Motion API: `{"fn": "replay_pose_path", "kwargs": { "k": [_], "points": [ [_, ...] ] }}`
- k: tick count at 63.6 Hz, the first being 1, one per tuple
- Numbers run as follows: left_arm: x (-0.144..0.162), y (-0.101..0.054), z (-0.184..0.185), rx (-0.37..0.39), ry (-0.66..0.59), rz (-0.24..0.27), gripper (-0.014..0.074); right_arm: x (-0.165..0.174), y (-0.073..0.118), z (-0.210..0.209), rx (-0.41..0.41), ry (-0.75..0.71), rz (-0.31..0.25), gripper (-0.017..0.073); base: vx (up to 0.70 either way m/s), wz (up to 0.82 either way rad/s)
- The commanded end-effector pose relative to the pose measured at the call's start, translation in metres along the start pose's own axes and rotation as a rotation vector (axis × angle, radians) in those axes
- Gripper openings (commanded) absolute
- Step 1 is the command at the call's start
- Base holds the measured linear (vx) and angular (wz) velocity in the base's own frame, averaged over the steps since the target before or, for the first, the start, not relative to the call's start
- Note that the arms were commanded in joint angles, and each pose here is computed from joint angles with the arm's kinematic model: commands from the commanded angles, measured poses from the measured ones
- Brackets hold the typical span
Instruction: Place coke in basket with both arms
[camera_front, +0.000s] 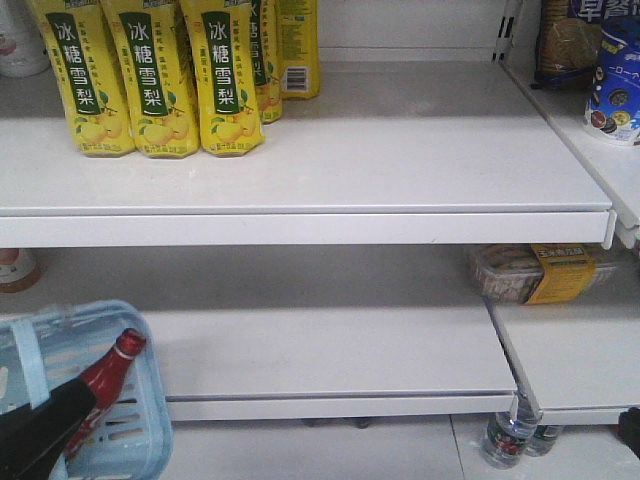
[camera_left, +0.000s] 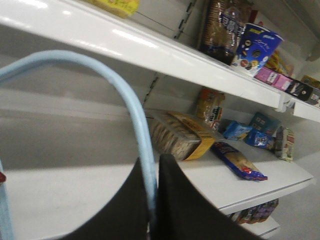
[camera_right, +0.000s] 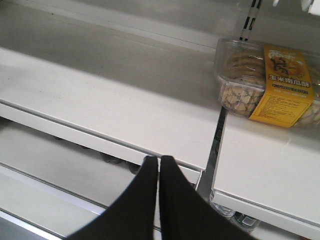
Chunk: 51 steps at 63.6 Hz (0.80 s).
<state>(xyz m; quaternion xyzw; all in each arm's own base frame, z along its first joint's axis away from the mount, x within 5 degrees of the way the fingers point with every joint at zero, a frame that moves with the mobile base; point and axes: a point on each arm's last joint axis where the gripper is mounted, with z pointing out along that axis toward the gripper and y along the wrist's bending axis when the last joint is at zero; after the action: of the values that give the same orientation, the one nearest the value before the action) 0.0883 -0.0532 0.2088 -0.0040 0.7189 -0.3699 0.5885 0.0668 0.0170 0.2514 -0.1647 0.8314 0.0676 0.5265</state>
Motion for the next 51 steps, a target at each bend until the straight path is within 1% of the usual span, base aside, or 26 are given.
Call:
{"fn": "replay_pose_path", "kwargs": {
  "k": [1, 6, 8, 12, 17, 21, 29, 32, 37, 47, 51],
  "points": [
    [-0.006, -0.003, -0.007, 0.040, -0.096, 0.030, -0.0006, -0.013, 0.001, -0.003, -0.012, -0.080, -0.030, -0.0005, 0.00, 0.00],
    [0.002, 0.005, -0.011, -0.019, -0.058, 0.022, -0.0006, -0.013, 0.001, -0.003, -0.012, -0.080, -0.030, -0.0005, 0.00, 0.00],
    [0.004, 0.007, -0.012, -0.043, -0.038, 0.035, -0.0006, -0.013, 0.001, -0.003, -0.012, -0.080, -0.030, -0.0005, 0.00, 0.00],
    [0.007, 0.012, -0.013, -0.094, 0.000, 0.036, -0.0006, -0.013, 0.001, -0.003, -0.013, -0.081, -0.030, -0.0005, 0.00, 0.00],
    [0.011, 0.016, -0.015, -0.139, 0.039, 0.077, -0.0006, -0.013, 0.001, -0.003, -0.013, -0.081, -0.030, -0.0005, 0.00, 0.00],
    [0.014, 0.018, -0.015, -0.166, 0.076, 0.125, -0.0006, -0.013, 0.001, -0.003, -0.013, -0.081, -0.030, -0.0005, 0.00, 0.00],
    [0.015, 0.019, -0.015, -0.171, 0.103, 0.236, -0.0006, -0.013, 0.001, -0.003, -0.013, -0.081, -0.032, -0.0005, 0.00, 0.00],
    [0.015, 0.019, -0.016, -0.166, 0.100, 0.263, -0.0006, -0.013, 0.001, -0.003, -0.013, -0.081, -0.032, -0.0005, 0.00, 0.00],
    [0.013, 0.018, -0.018, -0.156, 0.080, 0.285, -0.0006, -0.013, 0.001, -0.003, -0.013, -0.081, -0.032, -0.0005, 0.00, 0.00],
    [0.008, 0.013, -0.025, -0.117, -0.006, 0.291, -0.0006, -0.013, 0.001, -0.003, -0.013, -0.081, -0.032, -0.0005, 0.00, 0.00],
    [0.006, 0.012, -0.030, -0.102, -0.039, 0.305, -0.0006, -0.013, 0.001, -0.003, -0.013, -0.081, -0.032, -0.0005, 0.00, 0.00]
  ]
}}
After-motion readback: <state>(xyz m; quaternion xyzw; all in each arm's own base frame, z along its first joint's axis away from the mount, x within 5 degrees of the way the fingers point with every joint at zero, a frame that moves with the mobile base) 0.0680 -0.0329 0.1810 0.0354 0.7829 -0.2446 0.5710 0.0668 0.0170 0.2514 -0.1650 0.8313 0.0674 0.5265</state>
